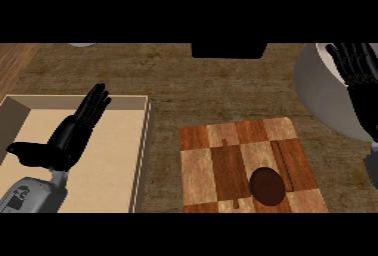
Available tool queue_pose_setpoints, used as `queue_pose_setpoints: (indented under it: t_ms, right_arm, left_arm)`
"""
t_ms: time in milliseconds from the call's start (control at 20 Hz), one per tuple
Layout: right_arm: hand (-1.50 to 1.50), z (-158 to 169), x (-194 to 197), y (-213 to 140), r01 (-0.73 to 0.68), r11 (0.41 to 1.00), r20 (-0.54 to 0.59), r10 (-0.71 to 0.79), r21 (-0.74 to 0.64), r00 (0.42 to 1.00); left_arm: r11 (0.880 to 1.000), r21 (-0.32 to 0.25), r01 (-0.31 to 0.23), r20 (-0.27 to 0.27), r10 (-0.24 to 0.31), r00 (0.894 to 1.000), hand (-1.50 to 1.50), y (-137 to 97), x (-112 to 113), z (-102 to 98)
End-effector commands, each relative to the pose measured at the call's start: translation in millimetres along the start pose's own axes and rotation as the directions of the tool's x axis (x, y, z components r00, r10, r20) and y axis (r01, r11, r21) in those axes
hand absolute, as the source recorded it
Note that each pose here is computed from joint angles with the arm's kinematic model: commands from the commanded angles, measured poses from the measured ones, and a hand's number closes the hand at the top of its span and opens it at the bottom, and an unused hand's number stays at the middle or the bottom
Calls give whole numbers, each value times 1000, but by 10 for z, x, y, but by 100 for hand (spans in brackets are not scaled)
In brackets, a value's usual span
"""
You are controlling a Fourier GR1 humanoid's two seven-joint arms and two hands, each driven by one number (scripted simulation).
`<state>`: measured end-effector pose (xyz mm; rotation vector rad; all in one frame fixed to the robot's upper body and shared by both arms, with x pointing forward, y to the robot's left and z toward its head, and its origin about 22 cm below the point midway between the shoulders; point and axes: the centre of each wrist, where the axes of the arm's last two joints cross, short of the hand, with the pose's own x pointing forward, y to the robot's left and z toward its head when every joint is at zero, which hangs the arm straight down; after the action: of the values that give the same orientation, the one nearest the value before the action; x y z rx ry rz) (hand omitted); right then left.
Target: Pick the cupcake from the cutting board and place it in the pot
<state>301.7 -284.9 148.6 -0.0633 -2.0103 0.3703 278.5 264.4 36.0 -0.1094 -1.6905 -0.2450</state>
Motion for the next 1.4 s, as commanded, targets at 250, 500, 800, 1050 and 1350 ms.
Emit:
queue_pose_setpoints:
  t_ms: [250, 500, 800, 1050, 1350]
  right_arm:
    - [150, -172, -387, 524, 260, 821, -15, -294, 509, 956]
    - [-150, 77, -928, 326, 83, 841, 116, -170, 535, 979]
    - [-150, -160, -1046, 97, 100, 757, 225, -314, 646, 922]
    - [-150, -356, -699, -148, -41, 615, 196, -186, 787, 963]
    - [-150, -397, -320, 133, -293, 313, 291, 54, 903, 955]
  left_arm:
    - [964, 265, 38, 28, -47, 999, 0, 250, 295, -191]
    - [954, 298, -22, -49, 38, 998, 0, 42, 231, -186]
    - [946, 323, 12, -76, 13, 997, 0, 240, 328, -201]
    - [937, 348, 27, -92, 6, 996, 0, 221, 403, -256]
    - [928, 371, 28, -97, 9, 995, 0, 82, 336, -148]
